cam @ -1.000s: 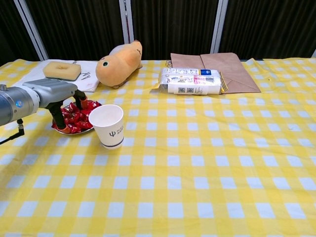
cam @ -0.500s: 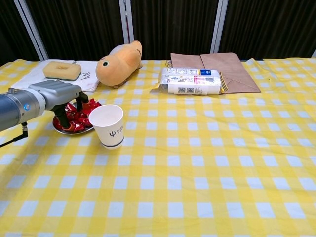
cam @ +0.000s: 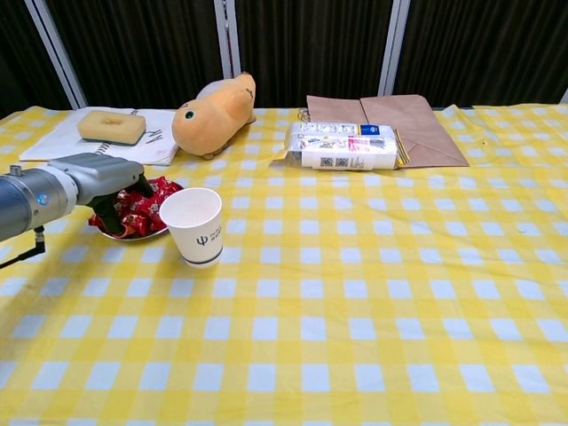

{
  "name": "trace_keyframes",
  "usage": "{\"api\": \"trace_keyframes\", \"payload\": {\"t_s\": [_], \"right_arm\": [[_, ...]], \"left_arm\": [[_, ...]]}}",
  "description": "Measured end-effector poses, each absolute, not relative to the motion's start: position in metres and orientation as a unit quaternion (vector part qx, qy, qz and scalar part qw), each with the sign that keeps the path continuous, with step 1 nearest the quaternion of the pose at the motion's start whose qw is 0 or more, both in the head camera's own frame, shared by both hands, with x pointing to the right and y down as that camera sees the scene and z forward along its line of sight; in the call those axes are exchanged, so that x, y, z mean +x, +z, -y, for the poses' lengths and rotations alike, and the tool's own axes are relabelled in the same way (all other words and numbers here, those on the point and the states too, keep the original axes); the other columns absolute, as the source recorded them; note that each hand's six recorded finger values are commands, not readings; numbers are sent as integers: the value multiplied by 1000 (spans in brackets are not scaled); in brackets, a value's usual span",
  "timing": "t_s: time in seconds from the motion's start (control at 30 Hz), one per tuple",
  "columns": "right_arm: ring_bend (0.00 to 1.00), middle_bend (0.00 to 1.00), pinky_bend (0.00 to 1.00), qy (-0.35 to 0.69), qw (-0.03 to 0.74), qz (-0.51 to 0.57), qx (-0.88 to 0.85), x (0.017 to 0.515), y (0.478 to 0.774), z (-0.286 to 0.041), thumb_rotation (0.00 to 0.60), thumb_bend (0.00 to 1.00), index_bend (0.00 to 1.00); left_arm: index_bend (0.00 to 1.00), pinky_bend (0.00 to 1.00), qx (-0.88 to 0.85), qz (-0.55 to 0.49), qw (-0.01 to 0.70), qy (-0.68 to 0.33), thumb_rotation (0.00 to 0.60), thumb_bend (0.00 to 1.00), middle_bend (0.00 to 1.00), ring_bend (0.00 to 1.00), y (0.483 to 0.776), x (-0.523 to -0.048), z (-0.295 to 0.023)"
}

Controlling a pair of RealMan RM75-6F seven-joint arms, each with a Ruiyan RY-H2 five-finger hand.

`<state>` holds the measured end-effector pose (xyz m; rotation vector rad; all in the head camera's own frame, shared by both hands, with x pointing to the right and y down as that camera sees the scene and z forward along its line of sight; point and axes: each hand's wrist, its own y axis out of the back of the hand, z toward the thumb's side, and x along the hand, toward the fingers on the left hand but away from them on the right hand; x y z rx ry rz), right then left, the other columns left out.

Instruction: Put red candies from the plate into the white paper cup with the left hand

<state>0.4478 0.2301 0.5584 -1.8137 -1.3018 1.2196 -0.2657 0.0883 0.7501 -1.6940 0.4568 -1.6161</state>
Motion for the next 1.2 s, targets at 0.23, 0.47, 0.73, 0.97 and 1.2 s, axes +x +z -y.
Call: {"api": "trace_keyframes", "payload": {"t_s": [0.23, 0.47, 0.73, 0.97, 1.2], "right_arm": [[0, 0, 0, 457, 296, 489, -681, 448, 558, -230, 600, 424, 0], [0, 0, 0, 457, 297, 489, -681, 448, 558, -230, 600, 423, 0], [0, 0, 0, 457, 298, 488, -681, 447, 559, -230, 600, 424, 0], [0, 0, 0, 457, 299, 488, -681, 447, 559, -230, 600, 423, 0], [0, 0, 0, 457, 300, 489, -680, 447, 558, -230, 600, 424, 0]], "left_arm": [[546, 878, -658, -190, 373, -626, 600, 409, 566, 915, 743, -268, -81], [548, 878, -656, -201, 379, -621, 600, 409, 567, 915, 730, -271, -73], [553, 878, -656, -208, 390, -611, 600, 409, 568, 915, 709, -272, -65], [552, 878, -661, -212, 404, -595, 600, 409, 567, 915, 687, -264, -59], [551, 878, -678, -209, 417, -569, 600, 410, 567, 915, 670, -242, -63]]}}
